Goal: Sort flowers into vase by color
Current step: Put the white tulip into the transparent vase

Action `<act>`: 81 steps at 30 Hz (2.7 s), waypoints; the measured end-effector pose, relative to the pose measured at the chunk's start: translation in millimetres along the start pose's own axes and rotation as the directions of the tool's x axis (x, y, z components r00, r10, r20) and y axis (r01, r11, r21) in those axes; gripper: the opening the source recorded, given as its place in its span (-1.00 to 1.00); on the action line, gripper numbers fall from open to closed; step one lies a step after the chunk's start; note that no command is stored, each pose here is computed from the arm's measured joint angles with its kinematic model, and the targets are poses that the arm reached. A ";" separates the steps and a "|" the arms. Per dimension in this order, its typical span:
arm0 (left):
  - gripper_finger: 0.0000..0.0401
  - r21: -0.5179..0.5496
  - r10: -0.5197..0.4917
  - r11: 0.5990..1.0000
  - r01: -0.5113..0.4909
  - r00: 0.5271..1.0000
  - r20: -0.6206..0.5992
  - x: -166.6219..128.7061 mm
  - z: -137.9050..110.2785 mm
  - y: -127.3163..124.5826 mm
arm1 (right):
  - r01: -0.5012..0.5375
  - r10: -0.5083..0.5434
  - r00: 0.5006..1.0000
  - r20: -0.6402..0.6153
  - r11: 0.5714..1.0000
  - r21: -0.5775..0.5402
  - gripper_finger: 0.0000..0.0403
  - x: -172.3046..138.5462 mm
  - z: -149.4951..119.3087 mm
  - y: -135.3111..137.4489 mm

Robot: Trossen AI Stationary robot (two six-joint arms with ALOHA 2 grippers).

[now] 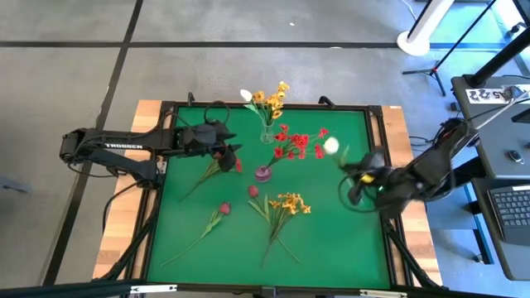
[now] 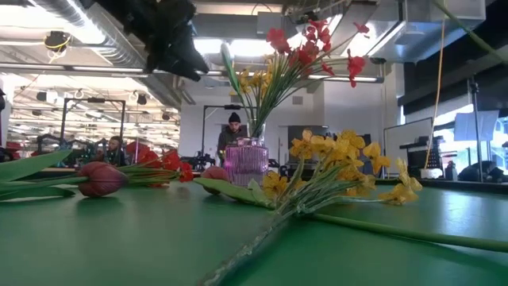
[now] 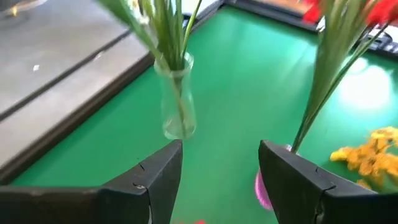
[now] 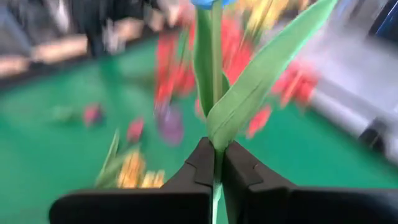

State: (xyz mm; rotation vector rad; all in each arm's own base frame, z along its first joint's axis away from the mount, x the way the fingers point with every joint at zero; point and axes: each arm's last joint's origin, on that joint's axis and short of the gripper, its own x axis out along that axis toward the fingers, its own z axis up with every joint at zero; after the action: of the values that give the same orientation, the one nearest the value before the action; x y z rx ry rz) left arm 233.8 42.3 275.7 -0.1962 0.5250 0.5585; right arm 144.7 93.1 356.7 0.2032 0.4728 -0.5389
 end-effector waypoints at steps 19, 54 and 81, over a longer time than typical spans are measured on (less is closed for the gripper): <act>0.03 0.241 -0.333 0.939 0.244 0.816 0.472 -15.4 50.8 -14.6 | 0.469 -0.416 0.873 0.255 0.861 -0.198 -0.98 34.1 93.9 -50.1; 0.03 0.311 -0.305 0.943 0.114 0.664 0.682 -18.1 76.7 9.6 | -0.244 0.528 0.693 0.490 0.812 -0.530 -0.99 180.8 169.7 -46.9; -0.40 0.316 -0.291 0.943 0.107 0.727 0.622 20.6 106.7 -16.7 | -0.285 0.529 0.717 0.453 0.816 -0.502 -0.98 183.2 166.1 -46.9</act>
State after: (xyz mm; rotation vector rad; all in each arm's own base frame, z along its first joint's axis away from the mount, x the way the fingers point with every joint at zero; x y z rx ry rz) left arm 302.6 71.3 356.3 0.2025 -0.1323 0.3042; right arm 320.7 -78.7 410.4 -0.2534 -0.0815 -0.0228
